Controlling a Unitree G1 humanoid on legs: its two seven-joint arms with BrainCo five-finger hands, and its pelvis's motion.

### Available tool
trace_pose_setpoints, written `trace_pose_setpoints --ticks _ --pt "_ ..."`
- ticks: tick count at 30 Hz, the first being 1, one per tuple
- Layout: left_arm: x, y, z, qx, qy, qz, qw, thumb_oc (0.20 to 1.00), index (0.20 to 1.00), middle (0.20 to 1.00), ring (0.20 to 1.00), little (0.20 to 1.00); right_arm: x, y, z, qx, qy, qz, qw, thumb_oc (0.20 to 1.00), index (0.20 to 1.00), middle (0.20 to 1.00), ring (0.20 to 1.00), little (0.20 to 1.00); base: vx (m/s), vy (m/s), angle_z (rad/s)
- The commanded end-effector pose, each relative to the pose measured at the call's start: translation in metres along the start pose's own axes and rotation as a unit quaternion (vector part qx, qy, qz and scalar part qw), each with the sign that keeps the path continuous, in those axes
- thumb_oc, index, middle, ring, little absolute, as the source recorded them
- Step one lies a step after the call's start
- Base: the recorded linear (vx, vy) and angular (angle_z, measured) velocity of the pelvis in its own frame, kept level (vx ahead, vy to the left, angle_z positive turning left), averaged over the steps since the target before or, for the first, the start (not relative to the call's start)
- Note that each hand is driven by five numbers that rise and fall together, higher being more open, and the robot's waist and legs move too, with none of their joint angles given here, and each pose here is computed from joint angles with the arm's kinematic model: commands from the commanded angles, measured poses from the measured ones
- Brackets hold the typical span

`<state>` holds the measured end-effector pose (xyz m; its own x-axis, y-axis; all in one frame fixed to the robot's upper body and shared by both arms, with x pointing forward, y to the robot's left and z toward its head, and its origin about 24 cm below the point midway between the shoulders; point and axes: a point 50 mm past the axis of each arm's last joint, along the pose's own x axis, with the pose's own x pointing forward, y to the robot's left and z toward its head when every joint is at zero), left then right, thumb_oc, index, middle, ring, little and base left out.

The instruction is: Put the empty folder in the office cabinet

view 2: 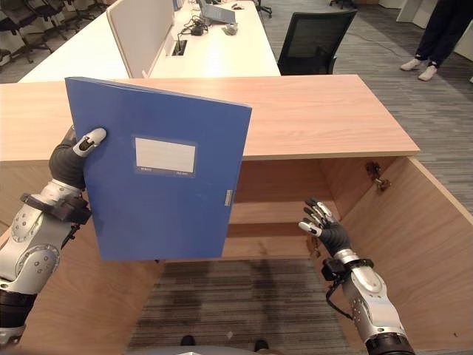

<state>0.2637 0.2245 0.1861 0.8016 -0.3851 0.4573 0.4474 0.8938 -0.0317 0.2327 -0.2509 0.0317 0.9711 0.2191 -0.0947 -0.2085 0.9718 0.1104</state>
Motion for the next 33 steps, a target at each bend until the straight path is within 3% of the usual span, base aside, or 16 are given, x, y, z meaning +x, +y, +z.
trace_pose_setpoints --ticks 1,20,33 --pt "0.025 0.003 0.031 0.019 -0.096 -0.020 0.995 0.200 0.200 0.200 0.200 0.200 0.016 0.016 0.044 -0.016 -0.077 0.092 0.993 1.000 1.000 1.000 1.000 1.000 0.00 0.000 0.00" --pt "0.043 -0.023 0.025 -0.003 -0.111 -0.075 0.991 0.200 0.200 0.200 0.200 0.200 0.036 0.080 0.067 0.011 -0.122 0.255 0.959 1.000 1.000 1.000 1.000 1.000 0.00 0.000 0.00" --pt "0.053 -0.040 0.010 -0.035 -0.098 -0.098 0.990 0.200 0.200 0.200 0.200 0.200 0.046 0.113 0.082 0.018 -0.157 0.312 0.937 1.000 1.000 1.000 1.000 1.000 0.00 0.000 0.00"
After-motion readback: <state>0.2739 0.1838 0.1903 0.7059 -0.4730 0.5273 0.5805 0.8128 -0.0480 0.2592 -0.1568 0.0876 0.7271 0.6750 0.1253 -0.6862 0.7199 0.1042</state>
